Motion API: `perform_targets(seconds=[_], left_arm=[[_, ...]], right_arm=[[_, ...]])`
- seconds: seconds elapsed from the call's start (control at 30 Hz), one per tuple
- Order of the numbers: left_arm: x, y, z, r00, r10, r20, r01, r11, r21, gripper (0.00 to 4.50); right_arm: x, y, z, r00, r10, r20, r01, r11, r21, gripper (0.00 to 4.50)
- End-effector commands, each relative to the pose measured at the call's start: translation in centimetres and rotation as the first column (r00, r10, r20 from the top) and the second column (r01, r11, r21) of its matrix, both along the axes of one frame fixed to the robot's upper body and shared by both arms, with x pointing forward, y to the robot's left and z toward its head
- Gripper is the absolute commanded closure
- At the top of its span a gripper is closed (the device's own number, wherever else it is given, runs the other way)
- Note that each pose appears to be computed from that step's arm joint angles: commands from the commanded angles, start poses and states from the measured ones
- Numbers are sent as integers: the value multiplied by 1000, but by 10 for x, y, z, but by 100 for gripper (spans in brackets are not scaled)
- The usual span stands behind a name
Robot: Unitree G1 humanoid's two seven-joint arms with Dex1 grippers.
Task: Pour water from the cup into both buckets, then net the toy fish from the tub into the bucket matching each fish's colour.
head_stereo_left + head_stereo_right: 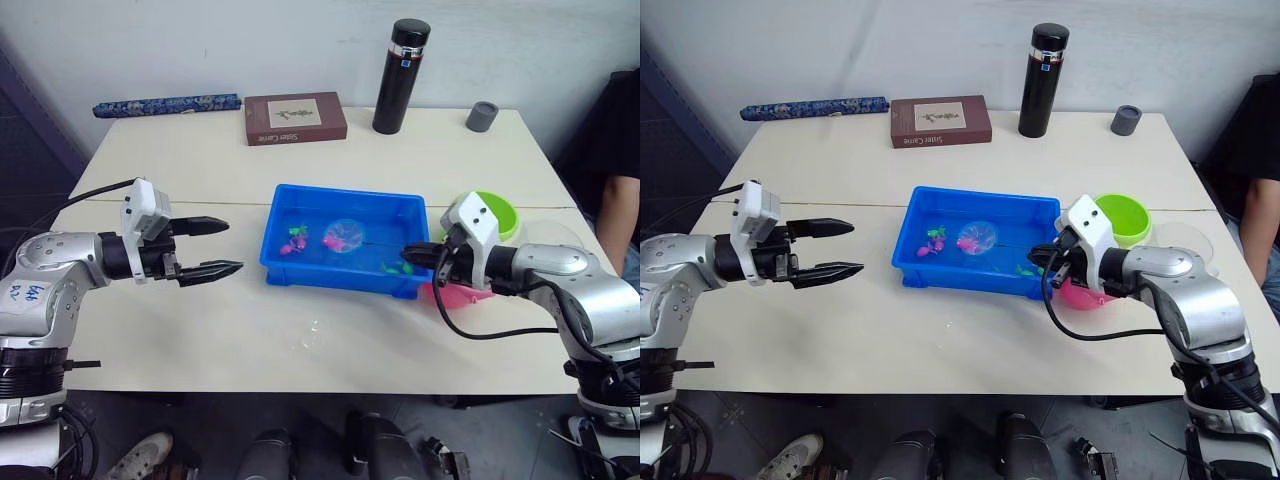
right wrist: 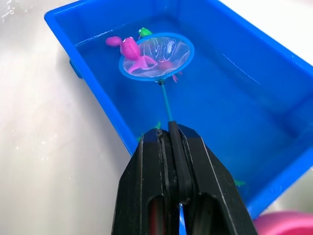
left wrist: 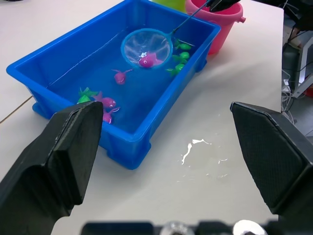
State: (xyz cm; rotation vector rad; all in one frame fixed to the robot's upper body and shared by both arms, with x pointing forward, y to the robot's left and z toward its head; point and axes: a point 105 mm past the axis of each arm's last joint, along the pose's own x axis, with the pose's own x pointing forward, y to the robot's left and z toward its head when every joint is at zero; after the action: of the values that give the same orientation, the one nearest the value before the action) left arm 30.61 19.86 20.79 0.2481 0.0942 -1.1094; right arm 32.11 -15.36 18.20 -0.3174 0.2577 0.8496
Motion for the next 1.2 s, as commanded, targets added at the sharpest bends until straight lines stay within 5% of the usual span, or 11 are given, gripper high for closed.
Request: perform_targets(seconds=[0.03,0.67,1.2], left_arm=[[2,-4,7,999,-16,37,16,1000,3,2],[18,-20,8,995,-84,56,84,996,-5,2],[34,-31,7,990,-130,62,129,992,9,2]], right_arm=[[-7,-6,20,998,-3,67,1,1000,18,450],[-34,-77,58,967,-200,159,199,980,19,450],[-67,-119,47,905,-384,185,401,914,-64,450]])
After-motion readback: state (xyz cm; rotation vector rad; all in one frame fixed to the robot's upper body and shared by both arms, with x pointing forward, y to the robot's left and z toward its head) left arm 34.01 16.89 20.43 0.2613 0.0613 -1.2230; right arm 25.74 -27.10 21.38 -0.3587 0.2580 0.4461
